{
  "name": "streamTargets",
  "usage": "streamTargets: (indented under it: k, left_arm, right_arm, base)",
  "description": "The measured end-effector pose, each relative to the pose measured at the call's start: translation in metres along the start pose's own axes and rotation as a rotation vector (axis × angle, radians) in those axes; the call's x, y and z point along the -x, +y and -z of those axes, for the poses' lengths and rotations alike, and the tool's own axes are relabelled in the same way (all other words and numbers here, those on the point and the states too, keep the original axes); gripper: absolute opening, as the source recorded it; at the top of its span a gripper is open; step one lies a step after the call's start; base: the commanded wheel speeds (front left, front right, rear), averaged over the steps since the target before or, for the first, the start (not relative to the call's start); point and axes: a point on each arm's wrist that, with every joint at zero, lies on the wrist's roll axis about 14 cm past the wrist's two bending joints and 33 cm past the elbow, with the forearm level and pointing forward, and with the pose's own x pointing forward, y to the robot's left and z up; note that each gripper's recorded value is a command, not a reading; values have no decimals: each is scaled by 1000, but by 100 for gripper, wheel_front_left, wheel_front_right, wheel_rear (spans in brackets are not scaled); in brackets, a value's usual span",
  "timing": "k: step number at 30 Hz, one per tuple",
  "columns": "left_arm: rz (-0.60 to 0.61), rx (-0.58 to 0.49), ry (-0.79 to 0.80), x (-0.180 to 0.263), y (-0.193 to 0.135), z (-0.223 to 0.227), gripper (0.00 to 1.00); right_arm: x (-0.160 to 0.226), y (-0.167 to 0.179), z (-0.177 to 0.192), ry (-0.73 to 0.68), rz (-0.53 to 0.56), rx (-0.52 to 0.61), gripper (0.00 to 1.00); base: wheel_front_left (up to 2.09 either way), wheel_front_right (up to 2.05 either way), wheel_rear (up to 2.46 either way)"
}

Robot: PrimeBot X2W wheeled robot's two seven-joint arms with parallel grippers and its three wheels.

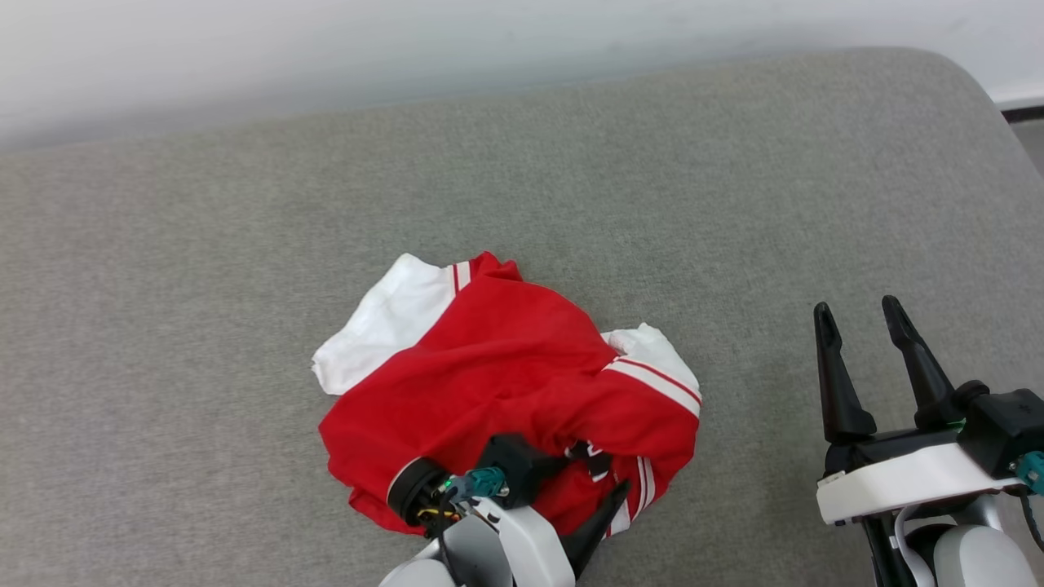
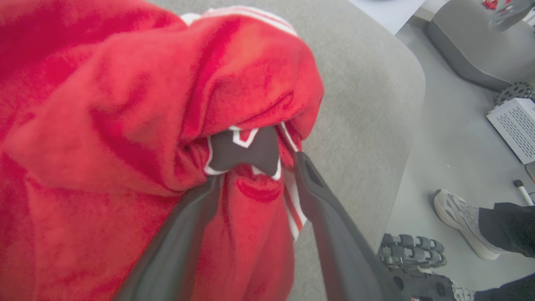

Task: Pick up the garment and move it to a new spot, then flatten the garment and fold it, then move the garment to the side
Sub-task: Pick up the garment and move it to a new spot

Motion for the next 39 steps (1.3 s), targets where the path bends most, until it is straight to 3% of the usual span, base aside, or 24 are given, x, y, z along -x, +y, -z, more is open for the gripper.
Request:
streamTargets:
  k: [10,19,28,39]
  left_arm:
    - [-108,-86,-354,34,9,-77,100]
    - [-441,-85,-589,96,72,-119,100]
    - [-723,-92,-616,170,126,-104,100]
    - [-850,-97,-591,217,138,-77,100]
  right_arm:
    - [-1,17,-18,-38,-53,3,100]
    - [2,35,-26,-49,-106,-10,100]
    - [12,43,-27,-32,-130,-9,100]
    - [22,48,-33,-38,-151,-8,100]
  base:
    - [0,0,0]
    - [0,0,0]
    - [0,0,0]
    - [0,0,0]
